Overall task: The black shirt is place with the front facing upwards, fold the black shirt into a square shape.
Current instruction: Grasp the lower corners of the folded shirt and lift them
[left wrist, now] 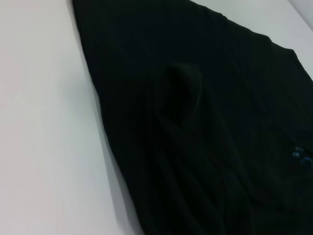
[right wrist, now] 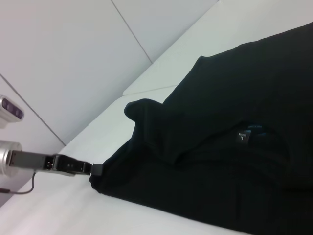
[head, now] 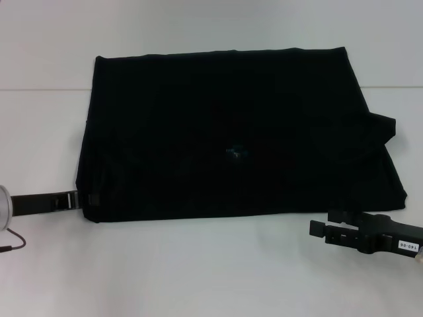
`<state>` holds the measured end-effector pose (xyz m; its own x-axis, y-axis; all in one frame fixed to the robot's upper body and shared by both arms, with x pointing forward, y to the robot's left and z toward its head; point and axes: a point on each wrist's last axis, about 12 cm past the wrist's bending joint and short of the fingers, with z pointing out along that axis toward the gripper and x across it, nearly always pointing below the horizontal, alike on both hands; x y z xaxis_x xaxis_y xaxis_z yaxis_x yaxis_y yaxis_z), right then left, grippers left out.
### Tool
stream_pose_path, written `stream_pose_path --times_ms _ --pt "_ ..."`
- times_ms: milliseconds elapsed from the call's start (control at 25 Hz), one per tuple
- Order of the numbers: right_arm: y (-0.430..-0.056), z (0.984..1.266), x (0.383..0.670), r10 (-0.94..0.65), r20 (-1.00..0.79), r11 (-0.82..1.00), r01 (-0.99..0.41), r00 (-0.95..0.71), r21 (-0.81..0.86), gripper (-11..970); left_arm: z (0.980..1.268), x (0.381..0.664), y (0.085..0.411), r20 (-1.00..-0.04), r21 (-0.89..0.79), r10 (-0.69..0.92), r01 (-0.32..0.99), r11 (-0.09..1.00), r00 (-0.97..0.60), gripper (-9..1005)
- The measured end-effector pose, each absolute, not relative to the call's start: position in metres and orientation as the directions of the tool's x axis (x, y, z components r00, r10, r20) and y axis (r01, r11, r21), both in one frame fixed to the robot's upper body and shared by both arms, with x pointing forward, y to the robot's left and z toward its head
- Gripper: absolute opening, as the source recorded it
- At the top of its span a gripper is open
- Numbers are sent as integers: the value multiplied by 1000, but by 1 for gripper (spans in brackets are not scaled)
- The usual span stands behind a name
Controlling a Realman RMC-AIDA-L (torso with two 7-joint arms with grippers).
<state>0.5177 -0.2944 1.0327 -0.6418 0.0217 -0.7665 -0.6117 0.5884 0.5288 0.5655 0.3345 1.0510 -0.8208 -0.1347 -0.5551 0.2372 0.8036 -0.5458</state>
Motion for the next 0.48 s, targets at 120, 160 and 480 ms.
stream_pose_path --times_ms 120,160,480 --pt "-297 1038 522 34 -756 584 -601 -654 546 884 1051 565 334 -555 -547 -132 241 802 -821 80" --pt "-300 1041 524 36 -753 584 -597 -657 550 884 1051 565 334 -555 -547 -131 242 801 -822 65" --pt "-348 1104 561 -12 -566 710 -406 -824 576 882 1053 564 333 -555 -556 -121 259 790 -823 6"
